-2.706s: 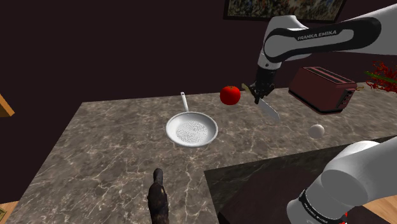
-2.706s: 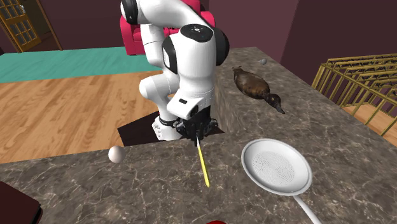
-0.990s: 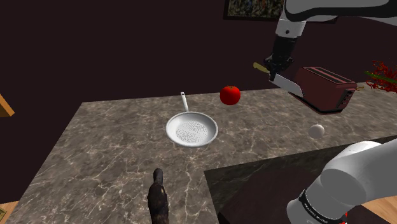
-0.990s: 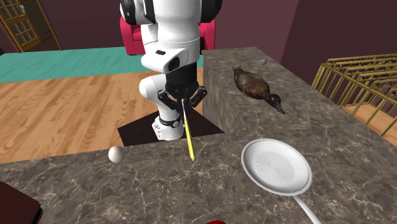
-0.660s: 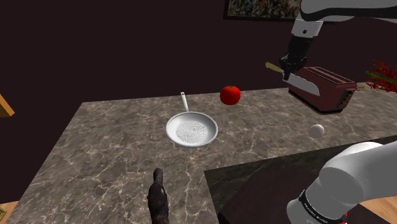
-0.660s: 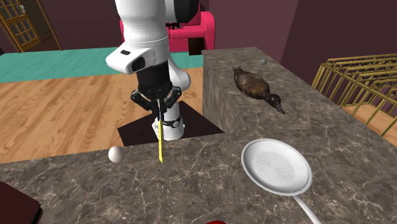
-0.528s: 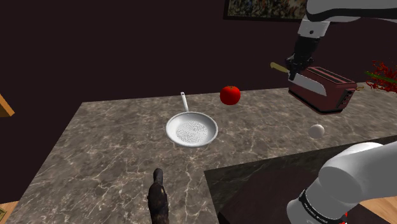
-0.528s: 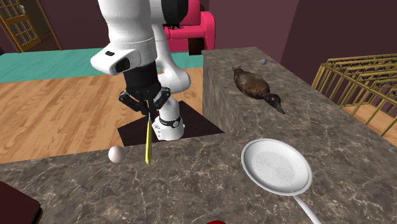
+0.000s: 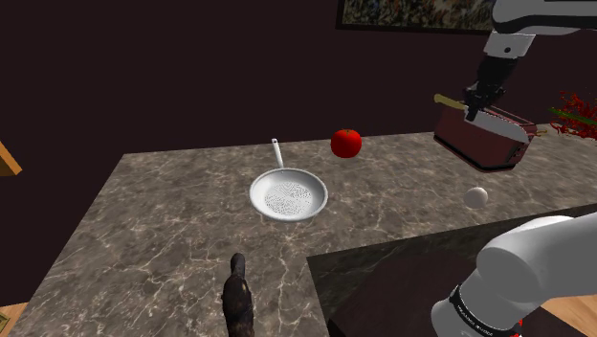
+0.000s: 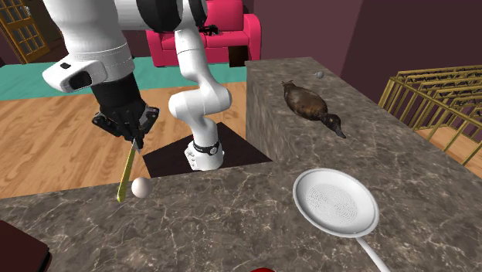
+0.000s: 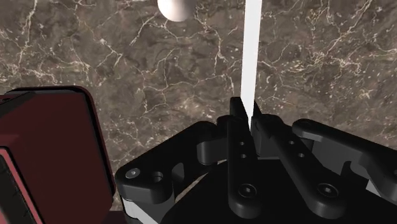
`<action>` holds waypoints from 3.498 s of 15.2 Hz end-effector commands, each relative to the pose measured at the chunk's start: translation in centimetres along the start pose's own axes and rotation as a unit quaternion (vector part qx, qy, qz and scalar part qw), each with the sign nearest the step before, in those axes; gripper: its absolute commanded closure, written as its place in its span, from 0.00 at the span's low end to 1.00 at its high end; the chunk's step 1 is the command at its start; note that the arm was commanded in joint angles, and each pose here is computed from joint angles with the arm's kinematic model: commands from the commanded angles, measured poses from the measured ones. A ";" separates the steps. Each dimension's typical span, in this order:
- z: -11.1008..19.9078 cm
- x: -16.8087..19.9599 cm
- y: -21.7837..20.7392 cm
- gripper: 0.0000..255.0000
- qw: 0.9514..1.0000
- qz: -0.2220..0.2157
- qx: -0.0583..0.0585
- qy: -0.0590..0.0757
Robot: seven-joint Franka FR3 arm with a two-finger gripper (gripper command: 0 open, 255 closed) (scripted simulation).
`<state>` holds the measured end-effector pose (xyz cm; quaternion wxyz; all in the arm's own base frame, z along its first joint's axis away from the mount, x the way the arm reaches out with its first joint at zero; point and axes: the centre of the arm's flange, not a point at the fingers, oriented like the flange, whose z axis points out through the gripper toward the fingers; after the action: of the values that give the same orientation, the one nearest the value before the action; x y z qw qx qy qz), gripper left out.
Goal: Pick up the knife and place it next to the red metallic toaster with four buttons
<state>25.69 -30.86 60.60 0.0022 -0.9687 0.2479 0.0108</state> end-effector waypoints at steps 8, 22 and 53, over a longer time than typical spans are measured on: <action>0.0 -1.0 12.6 1.00 1.000 -0.001 0.000 0.000; 7.4 -0.9 12.6 1.00 1.000 -0.001 0.000 0.000; 23.8 -0.5 12.6 1.00 1.000 -0.001 0.000 0.000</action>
<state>18.70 -41.43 37.41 0.0020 -0.9689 0.2473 0.0113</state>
